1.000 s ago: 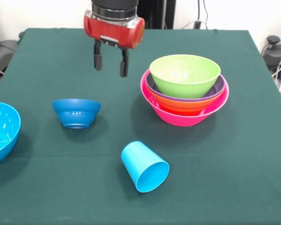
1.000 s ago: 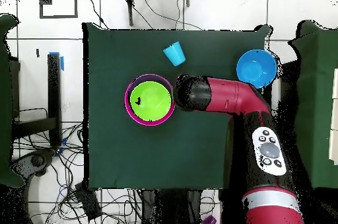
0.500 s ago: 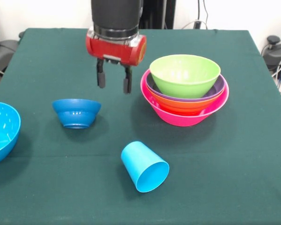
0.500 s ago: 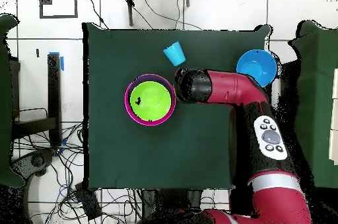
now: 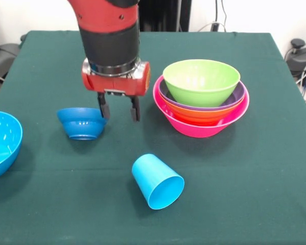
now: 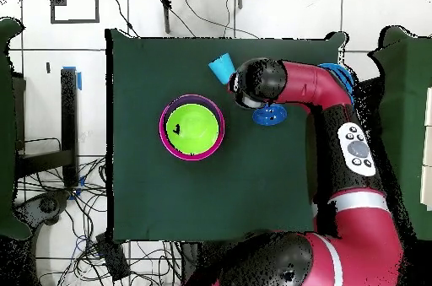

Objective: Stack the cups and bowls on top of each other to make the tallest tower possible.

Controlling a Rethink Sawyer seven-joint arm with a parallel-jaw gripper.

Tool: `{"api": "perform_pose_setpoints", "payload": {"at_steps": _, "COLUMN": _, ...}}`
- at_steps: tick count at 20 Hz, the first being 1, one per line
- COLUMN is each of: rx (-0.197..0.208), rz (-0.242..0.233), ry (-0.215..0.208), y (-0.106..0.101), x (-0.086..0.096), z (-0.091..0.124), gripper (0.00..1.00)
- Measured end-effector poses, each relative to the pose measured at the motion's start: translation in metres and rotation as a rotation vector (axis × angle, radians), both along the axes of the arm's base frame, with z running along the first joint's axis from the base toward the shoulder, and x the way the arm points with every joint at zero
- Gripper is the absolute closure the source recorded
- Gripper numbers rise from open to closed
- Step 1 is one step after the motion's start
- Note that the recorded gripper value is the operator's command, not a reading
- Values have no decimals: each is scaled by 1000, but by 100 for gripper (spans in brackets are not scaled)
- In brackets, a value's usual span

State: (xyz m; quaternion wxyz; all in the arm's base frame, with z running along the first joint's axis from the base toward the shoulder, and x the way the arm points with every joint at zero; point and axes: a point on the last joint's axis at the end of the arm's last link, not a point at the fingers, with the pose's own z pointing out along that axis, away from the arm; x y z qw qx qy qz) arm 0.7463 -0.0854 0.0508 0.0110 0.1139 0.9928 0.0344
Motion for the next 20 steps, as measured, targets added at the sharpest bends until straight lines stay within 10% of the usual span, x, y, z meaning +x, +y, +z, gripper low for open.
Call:
{"api": "perform_pose_setpoints", "payload": {"at_steps": 7, "rx": 46, "rz": 120, "ry": 30, "y": 9, "x": 21, "z": -1, "gripper": 0}}
{"api": "perform_pose_setpoints", "payload": {"at_steps": 20, "rx": 42, "rz": 132, "ry": 55, "y": 9, "x": 38, "z": 44, "gripper": 0}}
